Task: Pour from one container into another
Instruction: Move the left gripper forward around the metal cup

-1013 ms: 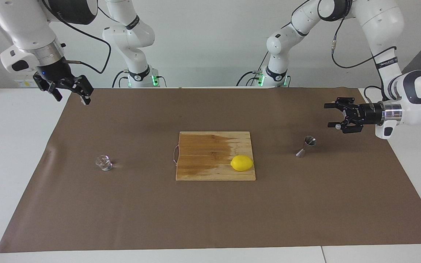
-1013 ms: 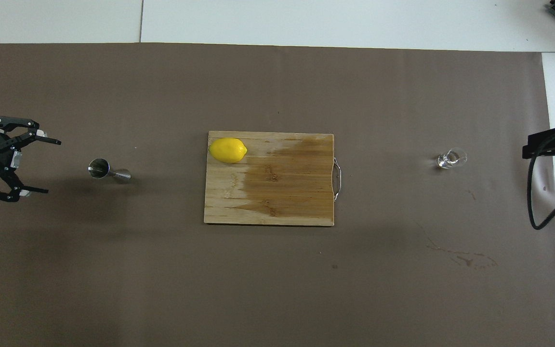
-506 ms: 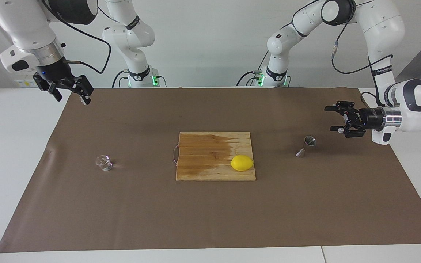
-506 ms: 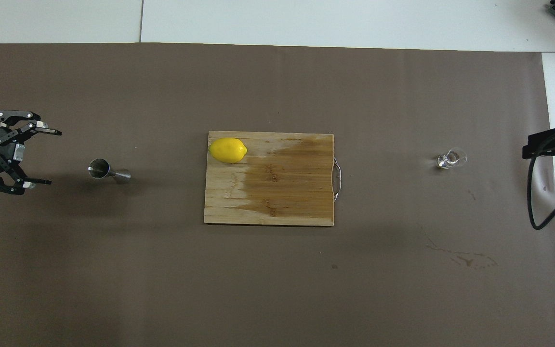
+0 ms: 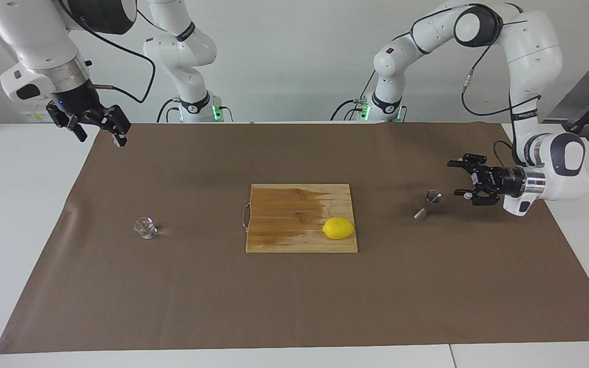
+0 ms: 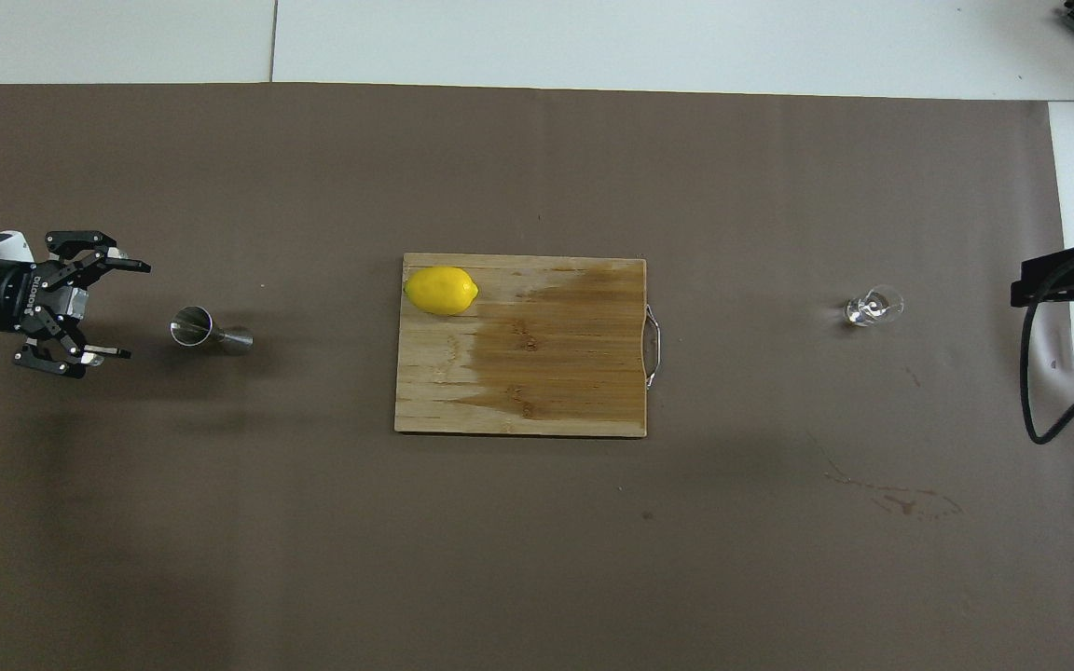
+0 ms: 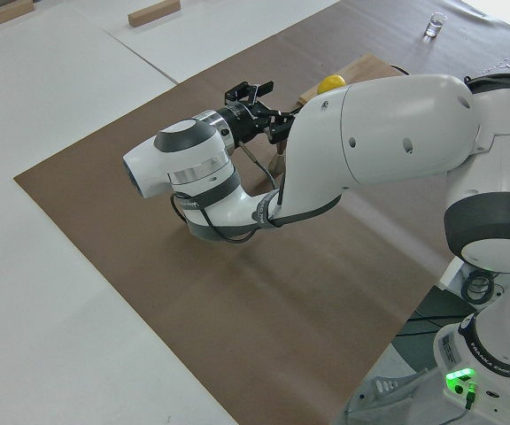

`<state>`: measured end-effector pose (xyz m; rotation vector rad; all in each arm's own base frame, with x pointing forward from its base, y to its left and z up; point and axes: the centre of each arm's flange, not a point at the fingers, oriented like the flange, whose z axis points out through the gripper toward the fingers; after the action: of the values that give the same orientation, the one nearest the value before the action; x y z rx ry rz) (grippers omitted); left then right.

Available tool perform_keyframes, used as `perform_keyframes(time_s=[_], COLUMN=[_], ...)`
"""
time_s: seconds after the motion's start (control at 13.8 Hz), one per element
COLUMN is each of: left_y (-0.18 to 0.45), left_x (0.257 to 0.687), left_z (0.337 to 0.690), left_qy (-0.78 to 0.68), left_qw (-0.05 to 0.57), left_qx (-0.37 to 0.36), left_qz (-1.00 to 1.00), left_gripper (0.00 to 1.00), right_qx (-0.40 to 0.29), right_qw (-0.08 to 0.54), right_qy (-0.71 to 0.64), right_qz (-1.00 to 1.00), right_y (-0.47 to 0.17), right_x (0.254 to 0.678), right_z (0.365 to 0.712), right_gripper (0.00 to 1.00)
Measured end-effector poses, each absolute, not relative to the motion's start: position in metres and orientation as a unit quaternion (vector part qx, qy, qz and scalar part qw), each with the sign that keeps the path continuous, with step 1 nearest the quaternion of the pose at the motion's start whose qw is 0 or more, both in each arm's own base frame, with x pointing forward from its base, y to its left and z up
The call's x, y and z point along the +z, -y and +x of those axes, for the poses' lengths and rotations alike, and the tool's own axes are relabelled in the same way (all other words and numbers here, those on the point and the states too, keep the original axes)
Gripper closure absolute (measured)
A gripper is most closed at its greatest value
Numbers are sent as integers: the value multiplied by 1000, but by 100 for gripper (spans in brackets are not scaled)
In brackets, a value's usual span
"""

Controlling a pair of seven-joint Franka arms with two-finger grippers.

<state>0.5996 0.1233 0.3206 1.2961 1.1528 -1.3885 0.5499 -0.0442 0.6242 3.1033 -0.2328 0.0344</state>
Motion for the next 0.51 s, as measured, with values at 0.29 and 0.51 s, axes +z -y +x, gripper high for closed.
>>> perform_keyframes(time_s=[0.29, 0.51], left_y=[-133, -134], left_x=[284, 270], left_z=[598, 603], left_qy=[-472, -487], left_qw=[449, 452], left_qx=[-575, -565], left_qz=[495, 489], left_gripper=[0, 0], right_qx=[11, 11], right_qw=[15, 15], right_qy=[75, 75], right_qz=[997, 997], right_y=[44, 44], right_x=[624, 624], right_z=[550, 550], right_gripper=[0, 0])
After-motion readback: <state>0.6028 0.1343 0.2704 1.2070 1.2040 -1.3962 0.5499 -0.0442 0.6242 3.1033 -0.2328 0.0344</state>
